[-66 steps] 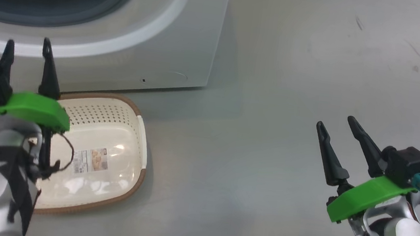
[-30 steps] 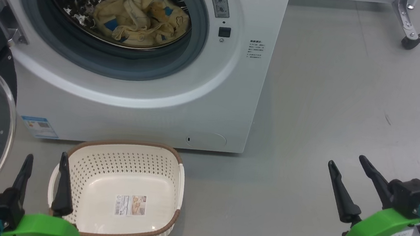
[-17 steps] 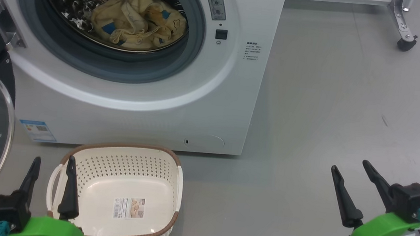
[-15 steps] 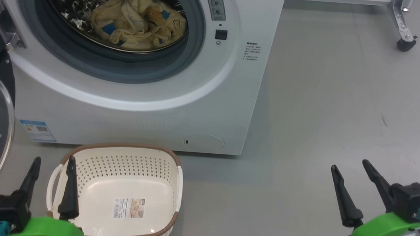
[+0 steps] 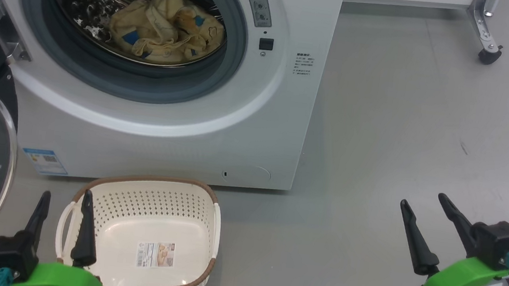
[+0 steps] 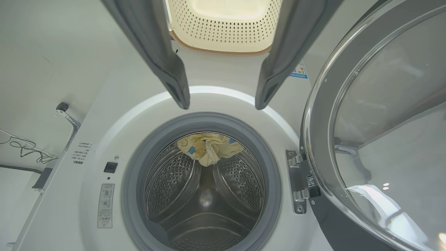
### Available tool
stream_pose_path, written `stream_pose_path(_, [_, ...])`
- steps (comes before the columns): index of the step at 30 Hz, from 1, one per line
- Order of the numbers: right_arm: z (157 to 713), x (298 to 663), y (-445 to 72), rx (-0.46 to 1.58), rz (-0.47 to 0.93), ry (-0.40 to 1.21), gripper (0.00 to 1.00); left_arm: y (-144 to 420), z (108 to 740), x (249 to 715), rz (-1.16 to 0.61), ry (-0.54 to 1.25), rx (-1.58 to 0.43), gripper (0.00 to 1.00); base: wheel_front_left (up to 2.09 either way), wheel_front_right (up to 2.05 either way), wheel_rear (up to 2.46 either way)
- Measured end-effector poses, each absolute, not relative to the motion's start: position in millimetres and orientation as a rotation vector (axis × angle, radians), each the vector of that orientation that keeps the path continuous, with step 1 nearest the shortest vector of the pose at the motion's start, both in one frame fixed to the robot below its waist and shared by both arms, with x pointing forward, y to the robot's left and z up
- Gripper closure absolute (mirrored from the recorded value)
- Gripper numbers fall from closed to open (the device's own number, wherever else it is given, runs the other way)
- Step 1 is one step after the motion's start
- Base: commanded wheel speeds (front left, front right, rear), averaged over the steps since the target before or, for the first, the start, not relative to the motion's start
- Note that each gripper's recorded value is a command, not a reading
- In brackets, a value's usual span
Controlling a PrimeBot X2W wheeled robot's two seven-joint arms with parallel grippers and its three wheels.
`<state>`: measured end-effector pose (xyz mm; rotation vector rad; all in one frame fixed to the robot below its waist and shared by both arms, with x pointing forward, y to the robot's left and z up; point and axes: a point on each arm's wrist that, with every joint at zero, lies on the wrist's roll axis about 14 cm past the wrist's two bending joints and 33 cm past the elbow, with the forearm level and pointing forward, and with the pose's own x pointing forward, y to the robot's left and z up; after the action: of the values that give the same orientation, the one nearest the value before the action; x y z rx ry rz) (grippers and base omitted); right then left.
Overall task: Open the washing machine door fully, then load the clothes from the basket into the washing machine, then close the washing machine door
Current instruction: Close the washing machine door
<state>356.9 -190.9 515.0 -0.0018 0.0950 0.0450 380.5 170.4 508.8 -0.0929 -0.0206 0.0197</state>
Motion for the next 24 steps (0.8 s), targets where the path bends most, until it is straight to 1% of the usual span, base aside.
stream_pose_path(6, [515.4,356.8,-190.6,-0.002,0.046,0.094,0.0,170.4,509.0,380.1,0.02,-0.021,-0.094,0.0,-0.12,0.12,0.0])
stream_pose_path(10, [515.9,356.5,-190.4,-0.001,0.046,0.093,0.0,170.8,509.1,379.6,0.019,-0.021,-0.09,0.0,-0.83,0.83,0.0])
stream_pose_path(14, [516.3,356.2,-189.6,0.001,0.048,0.091,0.0,171.5,510.5,379.3,0.017,-0.025,-0.085,0.0,-1.4,1.4,0.0])
stream_pose_path(24, [508.7,355.1,-185.9,0.003,0.059,0.114,0.0,169.0,507.2,375.4,0.008,-0.014,-0.08,0.0,-1.82,1.82,0.0])
